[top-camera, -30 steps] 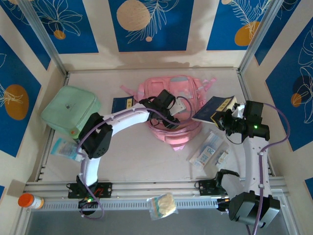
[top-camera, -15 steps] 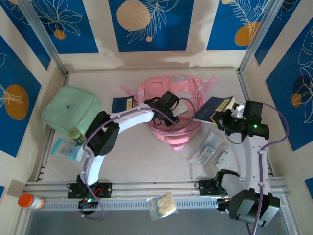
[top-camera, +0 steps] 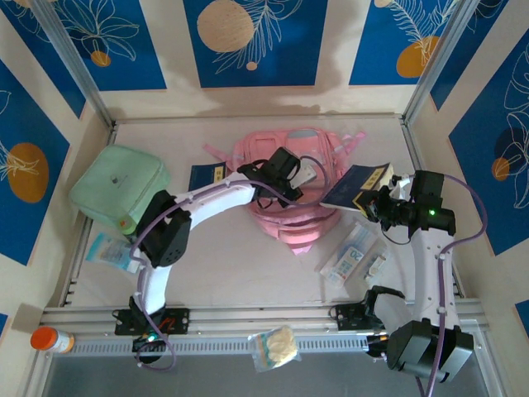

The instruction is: Pack books, pencil case, and school supplies into a backpack

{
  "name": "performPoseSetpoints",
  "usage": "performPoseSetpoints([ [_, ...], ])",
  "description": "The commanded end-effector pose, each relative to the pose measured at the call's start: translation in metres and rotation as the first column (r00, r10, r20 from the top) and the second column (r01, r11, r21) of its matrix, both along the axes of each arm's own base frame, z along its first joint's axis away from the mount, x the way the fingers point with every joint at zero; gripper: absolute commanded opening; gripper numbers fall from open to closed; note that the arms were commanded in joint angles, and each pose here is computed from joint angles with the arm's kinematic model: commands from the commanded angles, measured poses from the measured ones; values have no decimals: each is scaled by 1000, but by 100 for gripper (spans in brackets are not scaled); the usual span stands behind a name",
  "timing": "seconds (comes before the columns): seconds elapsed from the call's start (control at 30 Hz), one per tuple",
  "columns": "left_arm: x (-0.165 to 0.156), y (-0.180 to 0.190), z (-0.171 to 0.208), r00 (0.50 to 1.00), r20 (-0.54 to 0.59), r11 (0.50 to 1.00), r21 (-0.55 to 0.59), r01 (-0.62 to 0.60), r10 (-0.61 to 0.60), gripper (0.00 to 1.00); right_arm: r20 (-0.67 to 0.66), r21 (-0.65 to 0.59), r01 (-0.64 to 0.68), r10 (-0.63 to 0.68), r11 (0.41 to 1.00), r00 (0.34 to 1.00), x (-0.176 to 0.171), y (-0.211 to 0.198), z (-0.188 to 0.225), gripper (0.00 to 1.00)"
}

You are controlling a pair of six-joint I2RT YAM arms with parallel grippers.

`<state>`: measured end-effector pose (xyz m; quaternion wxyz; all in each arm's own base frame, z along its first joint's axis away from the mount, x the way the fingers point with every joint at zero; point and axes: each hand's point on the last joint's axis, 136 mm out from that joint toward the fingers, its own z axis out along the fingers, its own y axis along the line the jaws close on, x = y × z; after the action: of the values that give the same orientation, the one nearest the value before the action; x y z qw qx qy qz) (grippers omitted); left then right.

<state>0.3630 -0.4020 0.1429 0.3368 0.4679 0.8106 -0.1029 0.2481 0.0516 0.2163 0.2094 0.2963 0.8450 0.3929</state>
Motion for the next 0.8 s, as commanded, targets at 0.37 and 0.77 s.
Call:
performPoseSetpoints([
  [0.37,53,45,146,949,142,936,-262,-237,280,0,-47,-35,-127,125,991,991,-27,33,-11,0],
  [0.77,40,35,172,982,86,924,-360,-128,169,0,100,59,-330,323,942,941,15,111,-27,0],
])
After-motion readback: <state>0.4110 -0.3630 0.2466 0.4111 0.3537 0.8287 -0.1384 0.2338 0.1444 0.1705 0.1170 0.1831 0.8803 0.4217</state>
